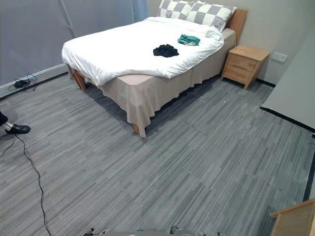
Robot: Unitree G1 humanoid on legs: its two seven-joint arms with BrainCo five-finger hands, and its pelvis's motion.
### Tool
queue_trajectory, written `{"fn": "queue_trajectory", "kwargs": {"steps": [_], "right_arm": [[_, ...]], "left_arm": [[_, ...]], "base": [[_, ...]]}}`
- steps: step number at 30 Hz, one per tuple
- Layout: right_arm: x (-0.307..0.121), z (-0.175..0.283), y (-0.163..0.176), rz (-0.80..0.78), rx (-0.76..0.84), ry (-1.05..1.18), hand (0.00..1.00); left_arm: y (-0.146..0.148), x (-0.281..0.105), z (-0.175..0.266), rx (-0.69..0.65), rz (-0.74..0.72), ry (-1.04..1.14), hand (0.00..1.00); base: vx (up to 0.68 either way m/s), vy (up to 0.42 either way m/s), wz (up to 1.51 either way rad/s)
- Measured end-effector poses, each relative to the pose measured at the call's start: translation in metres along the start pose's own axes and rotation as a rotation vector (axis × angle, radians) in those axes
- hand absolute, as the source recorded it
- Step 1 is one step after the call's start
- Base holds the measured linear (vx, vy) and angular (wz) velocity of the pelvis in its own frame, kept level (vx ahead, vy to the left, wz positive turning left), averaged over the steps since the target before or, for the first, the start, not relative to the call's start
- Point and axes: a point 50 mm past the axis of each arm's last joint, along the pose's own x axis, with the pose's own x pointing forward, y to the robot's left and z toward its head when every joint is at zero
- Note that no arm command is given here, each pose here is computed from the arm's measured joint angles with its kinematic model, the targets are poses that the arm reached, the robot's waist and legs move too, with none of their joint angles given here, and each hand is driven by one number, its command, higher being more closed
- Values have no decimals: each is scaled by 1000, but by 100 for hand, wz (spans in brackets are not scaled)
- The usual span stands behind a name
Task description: Tidy the bed and pick cloth on bed and put in laundry
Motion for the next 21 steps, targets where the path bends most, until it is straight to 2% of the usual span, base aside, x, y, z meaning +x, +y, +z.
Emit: {"fn": "queue_trajectory", "kwargs": {"steps": [8, 21], "right_arm": [[0, 2, 2, 0, -8, -3, 0], [1, 6, 3, 4, -6, -15, 0]], "left_arm": [[1, 1, 3, 31, 0, -12, 0], [1, 1, 5, 46, 10, -21, 0]], "base": [[93, -2, 6], [-54, -11, 1]]}}
